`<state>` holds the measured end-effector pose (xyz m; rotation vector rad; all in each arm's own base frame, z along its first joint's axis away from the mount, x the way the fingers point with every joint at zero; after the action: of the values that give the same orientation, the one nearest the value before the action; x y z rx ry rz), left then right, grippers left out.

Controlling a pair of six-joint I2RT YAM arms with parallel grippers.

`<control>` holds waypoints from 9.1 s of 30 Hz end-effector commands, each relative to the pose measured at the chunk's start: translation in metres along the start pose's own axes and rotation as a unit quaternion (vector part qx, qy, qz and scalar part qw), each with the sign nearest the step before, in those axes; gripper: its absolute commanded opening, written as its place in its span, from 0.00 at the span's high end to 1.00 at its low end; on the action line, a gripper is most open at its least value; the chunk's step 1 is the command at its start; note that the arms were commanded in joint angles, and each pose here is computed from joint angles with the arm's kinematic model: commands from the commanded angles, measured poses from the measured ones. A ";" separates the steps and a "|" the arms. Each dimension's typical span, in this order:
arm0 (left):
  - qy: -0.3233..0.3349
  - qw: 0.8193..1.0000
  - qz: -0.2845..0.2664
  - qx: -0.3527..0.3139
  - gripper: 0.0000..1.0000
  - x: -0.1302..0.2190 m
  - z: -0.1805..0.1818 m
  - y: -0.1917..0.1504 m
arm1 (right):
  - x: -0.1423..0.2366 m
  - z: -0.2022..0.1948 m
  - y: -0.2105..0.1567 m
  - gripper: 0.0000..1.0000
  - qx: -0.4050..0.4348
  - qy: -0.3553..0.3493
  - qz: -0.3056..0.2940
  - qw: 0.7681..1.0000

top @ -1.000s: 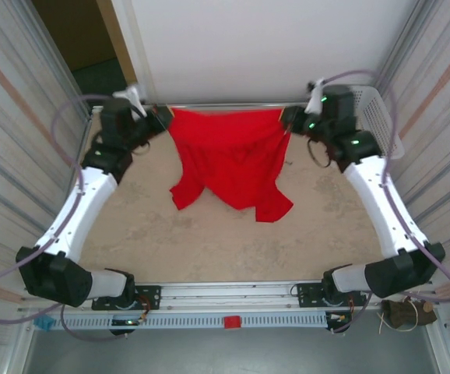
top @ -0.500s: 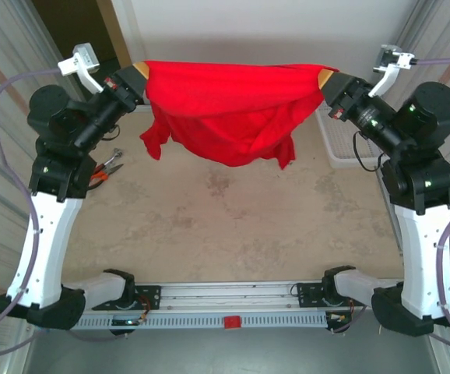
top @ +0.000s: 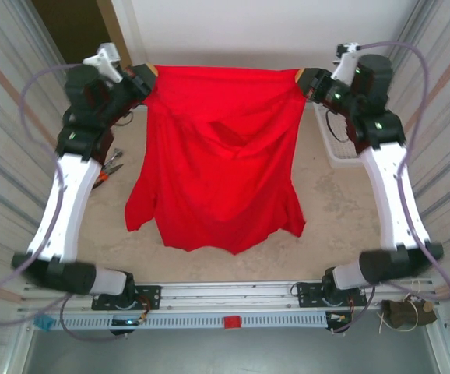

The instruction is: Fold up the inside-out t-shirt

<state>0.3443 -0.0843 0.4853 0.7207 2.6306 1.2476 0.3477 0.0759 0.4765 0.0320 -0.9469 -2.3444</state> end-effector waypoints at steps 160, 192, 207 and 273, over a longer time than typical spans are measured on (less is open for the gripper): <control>0.476 0.867 0.144 0.026 0.60 -0.086 0.322 -0.111 | 0.053 -0.185 -0.304 1.00 -0.070 -0.291 0.261 0.918; -0.031 0.795 0.341 -0.500 0.32 0.059 0.019 -0.421 | 0.049 -0.144 -0.269 1.00 -0.069 -0.231 0.216 0.946; -0.025 0.768 0.376 -0.517 0.34 0.064 0.028 -0.466 | 0.052 -0.143 -0.268 1.00 -0.069 -0.229 0.211 0.948; -0.128 0.830 0.276 -0.467 1.00 0.095 -0.048 -0.348 | 0.031 -0.081 -0.346 0.18 -0.415 -0.124 0.072 0.898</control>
<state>0.1243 -0.2614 0.2542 1.3185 1.3268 2.1519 0.1516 0.1938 0.1794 -0.7629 -0.0566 -2.4695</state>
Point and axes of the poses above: each hand's point on the last joint's axis, 136 mm out from that joint toward the fingers, its own x axis back along the fingers, its own z axis along the line the jaws close on, y = z × x, the point moved 10 cm from there along x, back along the fingers, and after that the axes turned 7 degrees about -x, right-handed, at the moved point
